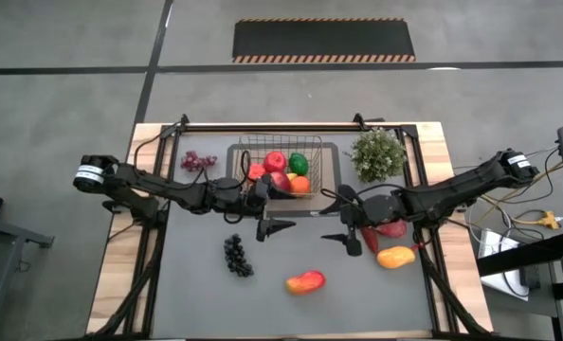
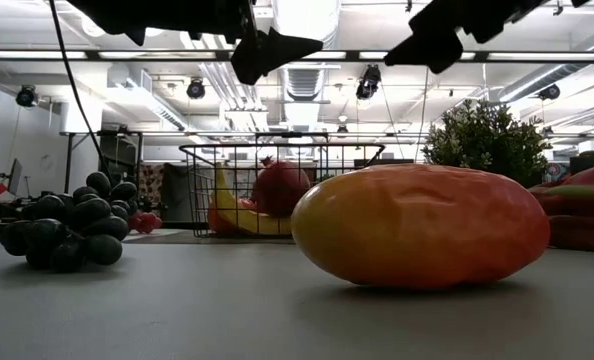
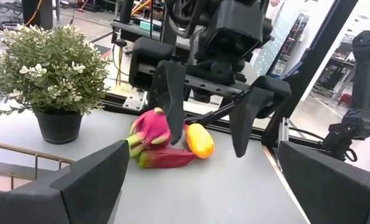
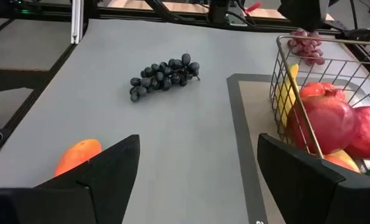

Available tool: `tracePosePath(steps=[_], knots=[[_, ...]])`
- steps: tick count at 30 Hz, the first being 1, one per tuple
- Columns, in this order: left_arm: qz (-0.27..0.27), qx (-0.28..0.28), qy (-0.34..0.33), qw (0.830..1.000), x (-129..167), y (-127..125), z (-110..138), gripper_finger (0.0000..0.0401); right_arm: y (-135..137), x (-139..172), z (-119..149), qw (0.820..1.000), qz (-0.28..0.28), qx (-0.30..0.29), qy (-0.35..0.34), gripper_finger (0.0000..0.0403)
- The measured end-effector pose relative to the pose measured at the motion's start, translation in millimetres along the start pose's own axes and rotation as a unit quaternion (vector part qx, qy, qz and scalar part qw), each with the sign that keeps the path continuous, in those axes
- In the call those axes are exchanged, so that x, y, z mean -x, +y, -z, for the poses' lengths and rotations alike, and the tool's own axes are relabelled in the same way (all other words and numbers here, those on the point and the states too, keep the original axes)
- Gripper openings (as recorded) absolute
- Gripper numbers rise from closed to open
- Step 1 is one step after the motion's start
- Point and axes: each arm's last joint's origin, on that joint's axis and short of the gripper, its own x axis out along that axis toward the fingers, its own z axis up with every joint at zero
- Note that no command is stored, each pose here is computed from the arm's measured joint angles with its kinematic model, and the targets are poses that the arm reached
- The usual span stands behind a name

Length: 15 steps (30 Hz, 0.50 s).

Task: Build produce basket
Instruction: Put the dragonfruit into the wire basket

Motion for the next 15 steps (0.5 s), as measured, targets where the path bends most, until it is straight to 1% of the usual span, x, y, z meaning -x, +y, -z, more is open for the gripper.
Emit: tracePosePath(steps=[6,15], knots=[[-0.002,0.001,0.0,1.0,0.0,0.1,0.1,0.0393,0.4,3.5,-7.9,1.0,0.001,-0.012,0.02,0.0292],[-0.002,-0.001,0.0,1.0,0.0,0.1,0.0,0.0393,-0.4,8.0,-5.5,0.993,0.011,-0.08,0.081,0.0288]])
